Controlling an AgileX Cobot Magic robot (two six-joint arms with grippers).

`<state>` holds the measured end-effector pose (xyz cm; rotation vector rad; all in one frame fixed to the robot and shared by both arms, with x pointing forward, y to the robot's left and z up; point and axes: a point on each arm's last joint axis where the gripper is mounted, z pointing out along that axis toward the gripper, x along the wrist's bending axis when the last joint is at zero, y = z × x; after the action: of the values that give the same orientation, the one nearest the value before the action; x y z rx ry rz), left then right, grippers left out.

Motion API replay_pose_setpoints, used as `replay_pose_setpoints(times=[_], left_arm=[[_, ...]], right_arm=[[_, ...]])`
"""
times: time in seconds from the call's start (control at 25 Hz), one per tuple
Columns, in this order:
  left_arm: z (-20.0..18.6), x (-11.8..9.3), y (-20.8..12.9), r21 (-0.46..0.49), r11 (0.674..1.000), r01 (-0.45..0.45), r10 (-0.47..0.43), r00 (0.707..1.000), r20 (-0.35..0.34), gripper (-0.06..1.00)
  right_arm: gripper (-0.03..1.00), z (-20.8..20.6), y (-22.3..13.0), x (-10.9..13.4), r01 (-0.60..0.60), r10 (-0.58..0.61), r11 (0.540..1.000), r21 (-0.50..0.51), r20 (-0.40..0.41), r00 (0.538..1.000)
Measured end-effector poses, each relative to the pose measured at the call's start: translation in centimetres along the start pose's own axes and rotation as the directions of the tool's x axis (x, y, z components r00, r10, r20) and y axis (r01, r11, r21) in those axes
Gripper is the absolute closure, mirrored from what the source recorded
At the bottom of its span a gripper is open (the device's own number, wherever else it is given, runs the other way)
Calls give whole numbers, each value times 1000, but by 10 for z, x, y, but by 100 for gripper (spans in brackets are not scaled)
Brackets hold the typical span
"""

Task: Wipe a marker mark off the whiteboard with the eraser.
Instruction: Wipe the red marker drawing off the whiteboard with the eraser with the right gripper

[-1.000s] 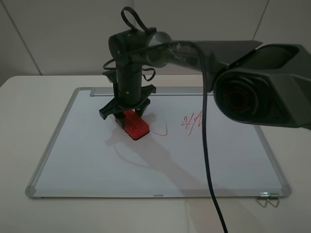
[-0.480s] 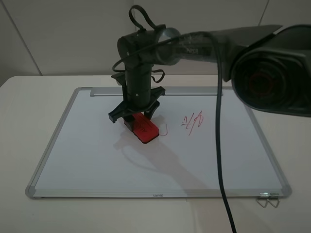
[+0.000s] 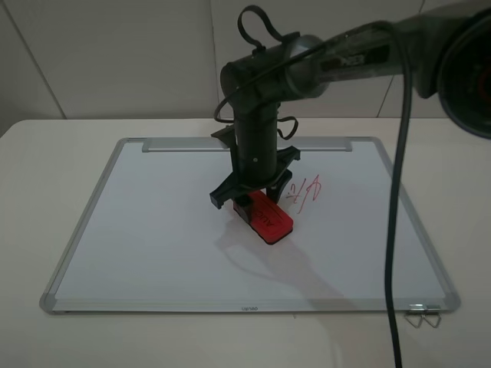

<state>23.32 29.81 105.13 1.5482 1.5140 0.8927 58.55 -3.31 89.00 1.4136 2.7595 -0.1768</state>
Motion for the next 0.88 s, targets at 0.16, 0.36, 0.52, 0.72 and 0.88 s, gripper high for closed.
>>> replay_pose_setpoints(times=[0.16, 0.36, 0.52, 0.72, 0.88], left_arm=[[0, 0, 0, 0, 1000, 0, 0, 1000, 0, 17], [0, 0, 0, 0, 1000, 0, 0, 1000, 0, 17], [0, 0, 0, 0, 1000, 0, 0, 1000, 0, 17], [0, 0, 0, 0, 1000, 0, 0, 1000, 0, 17], [0, 0, 0, 0, 1000, 0, 0, 1000, 0, 17]], right_arm=[[47, 1, -1, -2, -3, 3, 1000, -23, -2, 1000], [47, 2, 4, -13, -37, 36, 996, -77, -20, 999], [47, 2, 11, -29, -78, 73, 984, -160, -31, 997], [47, 2, 20, -34, -84, 78, 962, -261, -31, 996], [47, 1, 29, -34, -104, 94, 939, -329, -46, 994]])
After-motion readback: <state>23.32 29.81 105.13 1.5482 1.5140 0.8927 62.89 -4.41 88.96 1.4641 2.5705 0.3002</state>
